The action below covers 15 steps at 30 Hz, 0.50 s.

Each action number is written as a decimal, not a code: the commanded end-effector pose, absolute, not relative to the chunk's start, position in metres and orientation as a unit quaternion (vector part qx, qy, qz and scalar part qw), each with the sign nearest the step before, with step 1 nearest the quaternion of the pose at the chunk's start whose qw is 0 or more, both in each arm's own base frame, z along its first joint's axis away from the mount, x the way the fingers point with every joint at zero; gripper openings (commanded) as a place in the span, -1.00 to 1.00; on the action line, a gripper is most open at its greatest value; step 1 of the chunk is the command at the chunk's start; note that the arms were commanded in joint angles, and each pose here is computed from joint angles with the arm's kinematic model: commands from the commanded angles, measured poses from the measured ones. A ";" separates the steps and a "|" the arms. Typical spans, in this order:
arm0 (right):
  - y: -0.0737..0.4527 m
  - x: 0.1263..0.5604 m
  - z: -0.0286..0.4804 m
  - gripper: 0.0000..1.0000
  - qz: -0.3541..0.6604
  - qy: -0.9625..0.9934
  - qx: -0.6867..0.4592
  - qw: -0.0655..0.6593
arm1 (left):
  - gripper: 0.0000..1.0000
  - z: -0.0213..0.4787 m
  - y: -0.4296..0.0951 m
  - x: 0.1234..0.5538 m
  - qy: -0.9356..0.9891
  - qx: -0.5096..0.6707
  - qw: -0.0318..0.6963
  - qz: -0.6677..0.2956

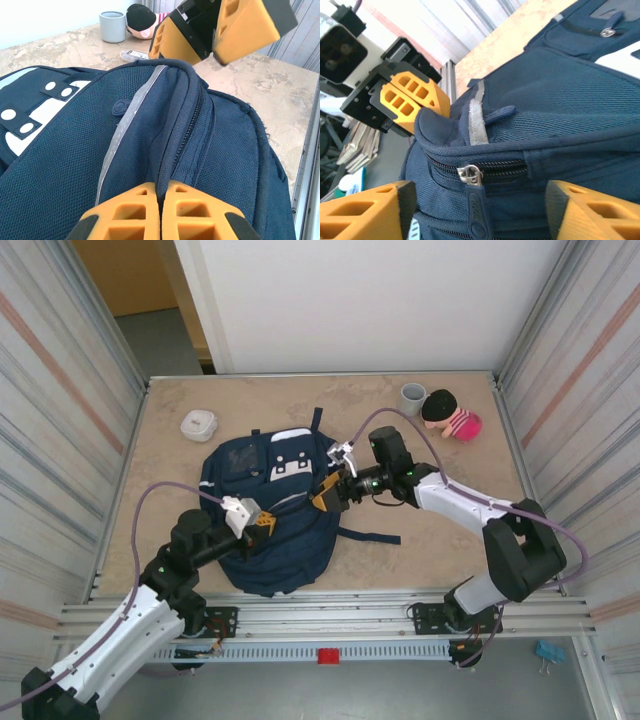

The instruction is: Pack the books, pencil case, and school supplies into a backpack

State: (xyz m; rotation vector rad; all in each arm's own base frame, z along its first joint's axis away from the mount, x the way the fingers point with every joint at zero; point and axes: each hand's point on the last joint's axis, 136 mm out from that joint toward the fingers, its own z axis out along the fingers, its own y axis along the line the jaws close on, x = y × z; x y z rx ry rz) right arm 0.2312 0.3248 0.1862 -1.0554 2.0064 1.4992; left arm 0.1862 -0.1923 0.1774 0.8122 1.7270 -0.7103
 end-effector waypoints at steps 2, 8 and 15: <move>0.332 0.216 0.194 0.15 0.560 0.695 -0.407 0.195 | -1.00 0.217 -0.198 0.186 0.671 0.337 0.578 -0.321; 0.327 0.210 0.190 -0.43 0.550 0.704 -0.403 0.197 | -1.00 0.217 -0.197 0.188 0.672 0.337 0.578 -0.318; 0.327 0.220 0.186 -0.90 0.532 0.722 -0.387 0.212 | -1.00 0.216 -0.198 0.187 0.671 0.338 0.577 -0.320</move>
